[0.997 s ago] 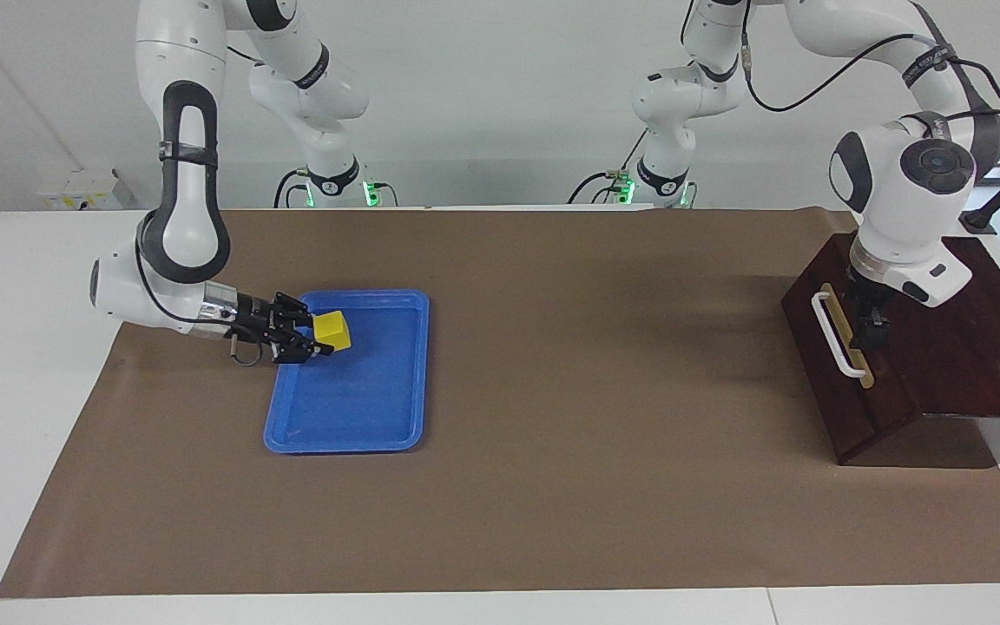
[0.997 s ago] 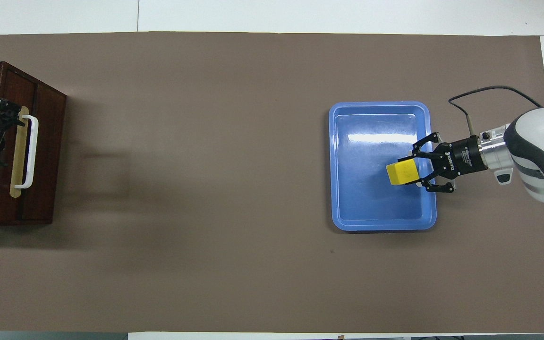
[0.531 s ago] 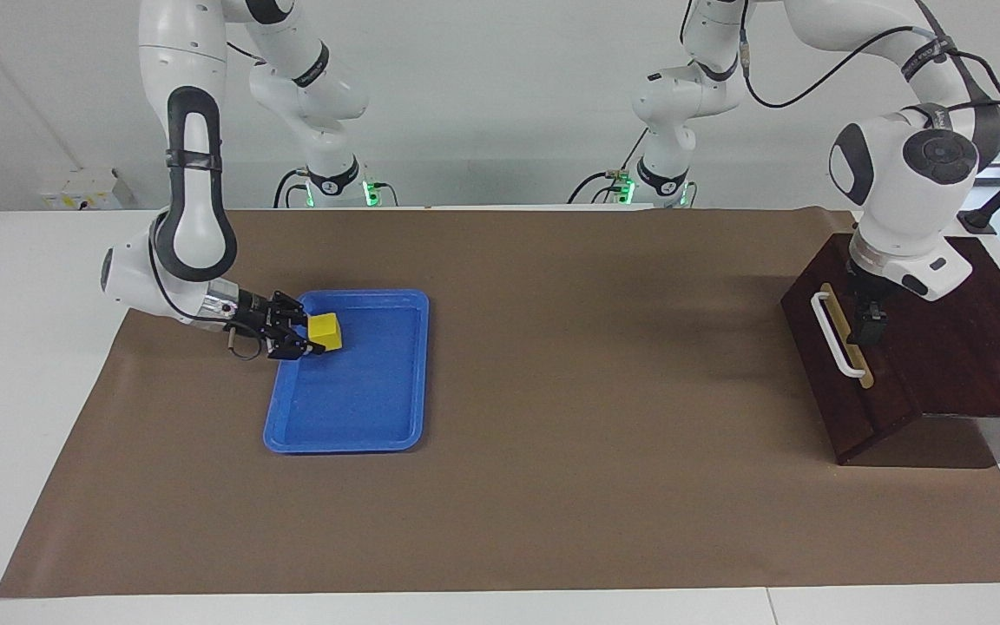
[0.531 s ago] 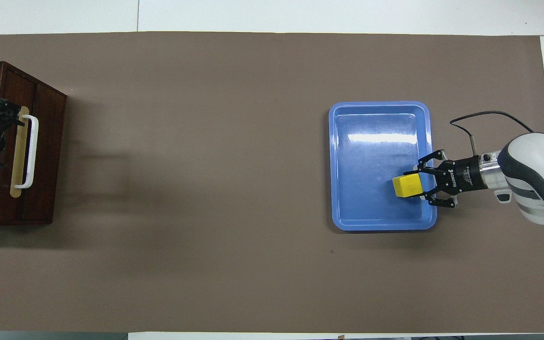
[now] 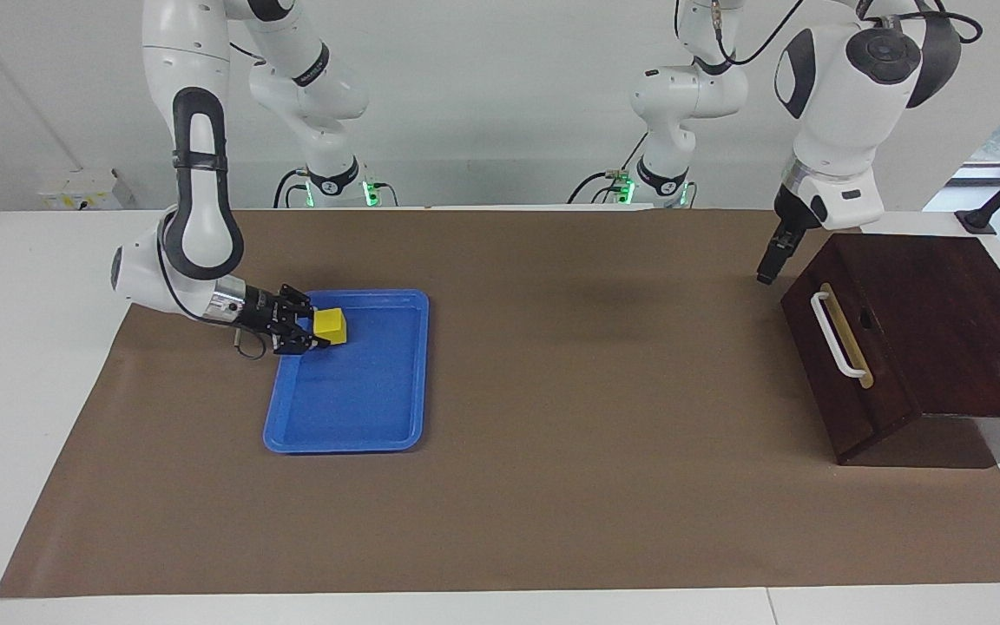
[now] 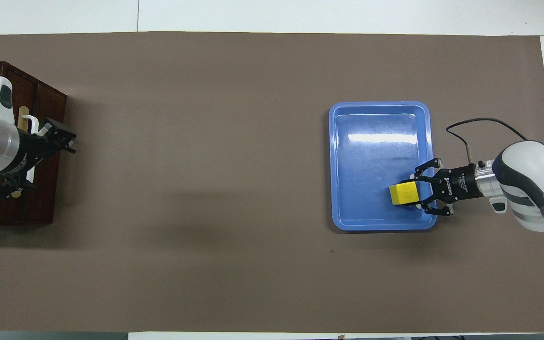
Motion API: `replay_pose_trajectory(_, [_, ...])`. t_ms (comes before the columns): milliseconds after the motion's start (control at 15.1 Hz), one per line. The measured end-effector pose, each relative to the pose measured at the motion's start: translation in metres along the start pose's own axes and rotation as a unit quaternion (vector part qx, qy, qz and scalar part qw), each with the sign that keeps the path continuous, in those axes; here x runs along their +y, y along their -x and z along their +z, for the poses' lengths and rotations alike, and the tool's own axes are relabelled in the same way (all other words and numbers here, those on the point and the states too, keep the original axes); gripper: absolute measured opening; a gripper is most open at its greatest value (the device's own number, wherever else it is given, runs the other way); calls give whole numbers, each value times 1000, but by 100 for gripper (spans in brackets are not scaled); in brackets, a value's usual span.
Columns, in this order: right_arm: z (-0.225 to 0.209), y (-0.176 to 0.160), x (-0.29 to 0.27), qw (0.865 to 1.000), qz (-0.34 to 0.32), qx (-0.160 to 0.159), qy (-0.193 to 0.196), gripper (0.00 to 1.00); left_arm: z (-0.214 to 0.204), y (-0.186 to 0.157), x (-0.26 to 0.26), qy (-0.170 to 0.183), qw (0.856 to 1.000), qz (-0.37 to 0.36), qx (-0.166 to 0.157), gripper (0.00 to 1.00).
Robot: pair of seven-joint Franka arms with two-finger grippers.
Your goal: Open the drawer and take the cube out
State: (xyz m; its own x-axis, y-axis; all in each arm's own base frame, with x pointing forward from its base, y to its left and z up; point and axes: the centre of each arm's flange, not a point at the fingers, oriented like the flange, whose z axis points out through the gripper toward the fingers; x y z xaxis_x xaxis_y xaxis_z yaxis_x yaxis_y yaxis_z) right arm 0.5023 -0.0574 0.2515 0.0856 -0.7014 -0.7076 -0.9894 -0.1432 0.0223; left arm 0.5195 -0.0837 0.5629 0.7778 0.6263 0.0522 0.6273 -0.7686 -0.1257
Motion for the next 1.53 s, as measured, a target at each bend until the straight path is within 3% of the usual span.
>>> replay_pose_trajectory(199, [4,-1,5,1000,4,-2,3,55,-21,1,-7,13,993,116,-14,100])
replay_pose_trajectory(399, [4,-1,5,1000,8,-1,3,55,-26,-16,-26,20,974,223,-16,100])
replay_pose_trajectory(531, [4,-1,6,1000,13,-1,3,55,-23,-34,-45,24,966,259,-19,100])
replay_pose_trajectory(598, [4,-1,6,1000,13,-1,3,59,-22,-40,-50,26,964,262,-19,100])
replay_pose_trajectory(797, [2,0,5,1000,15,0,2,100,-26,-35,-44,30,962,271,-13,100])
replay_pose_trajectory(997, [-11,11,-4,1000,22,16,2,100,-30,-21,-31,30,958,285,-9,100])
replay_pose_trajectory(1329, [-82,95,-38,995,-70,68,32,100,-33,-18,-28,31,955,294,-5,100])
replay_pose_trajectory(1528, [-132,152,-53,977,-172,116,53,100,-37,-25,-22,30,954,298,-11,98])
